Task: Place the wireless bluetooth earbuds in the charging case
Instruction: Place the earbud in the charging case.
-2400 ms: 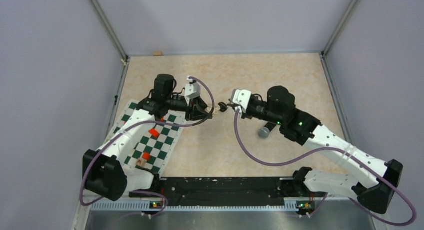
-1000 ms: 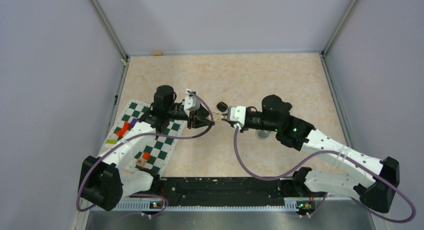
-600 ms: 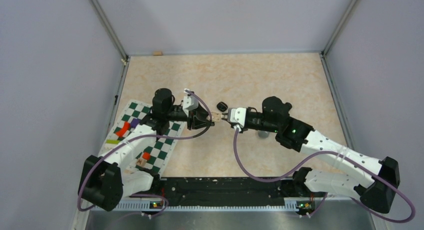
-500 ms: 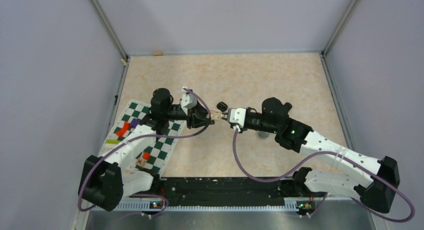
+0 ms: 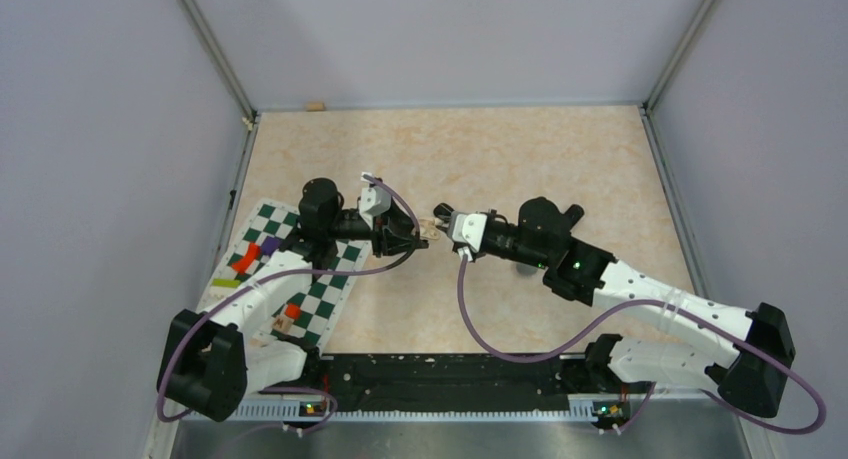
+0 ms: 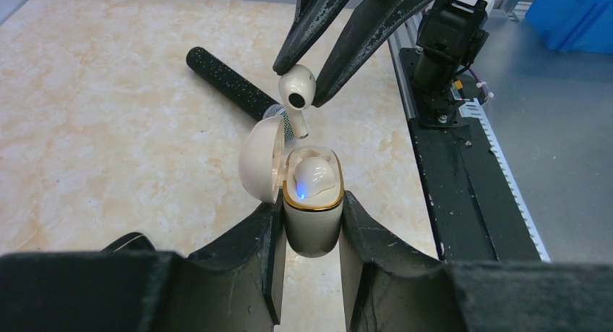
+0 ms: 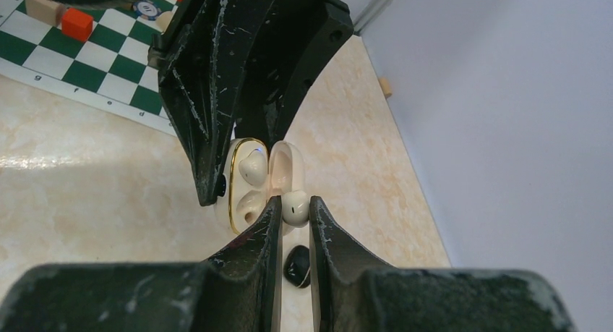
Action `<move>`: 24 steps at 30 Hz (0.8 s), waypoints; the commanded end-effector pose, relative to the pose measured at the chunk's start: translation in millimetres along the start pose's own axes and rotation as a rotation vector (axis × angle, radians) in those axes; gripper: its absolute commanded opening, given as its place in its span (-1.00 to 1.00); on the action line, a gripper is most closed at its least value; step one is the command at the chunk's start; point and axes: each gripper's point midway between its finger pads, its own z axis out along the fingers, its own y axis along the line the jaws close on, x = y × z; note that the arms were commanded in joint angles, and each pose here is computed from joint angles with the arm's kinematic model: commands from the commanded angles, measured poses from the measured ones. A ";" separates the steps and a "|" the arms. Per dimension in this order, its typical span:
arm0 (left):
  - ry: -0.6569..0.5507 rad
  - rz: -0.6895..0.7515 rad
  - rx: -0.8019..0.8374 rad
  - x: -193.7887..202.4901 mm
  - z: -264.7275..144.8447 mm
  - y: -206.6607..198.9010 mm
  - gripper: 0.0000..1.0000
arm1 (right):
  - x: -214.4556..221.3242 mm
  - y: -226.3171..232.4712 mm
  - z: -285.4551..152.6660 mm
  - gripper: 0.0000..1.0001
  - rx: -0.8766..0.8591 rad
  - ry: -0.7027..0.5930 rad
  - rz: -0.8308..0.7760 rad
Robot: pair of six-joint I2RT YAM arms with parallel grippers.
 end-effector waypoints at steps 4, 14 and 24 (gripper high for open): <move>-0.031 0.044 0.007 -14.0 -2.5 -1.0 -0.83 | -5.5 4.8 4.0 -0.96 -0.012 -0.032 0.001; -0.045 0.035 0.000 -18.1 -4.3 -0.7 -0.83 | 2.1 15.7 7.4 -0.96 -0.046 -0.015 -0.015; -0.066 0.027 -0.010 -22.9 -5.5 -0.3 -0.83 | 4.6 21.1 9.8 -0.96 -0.058 -0.011 -0.014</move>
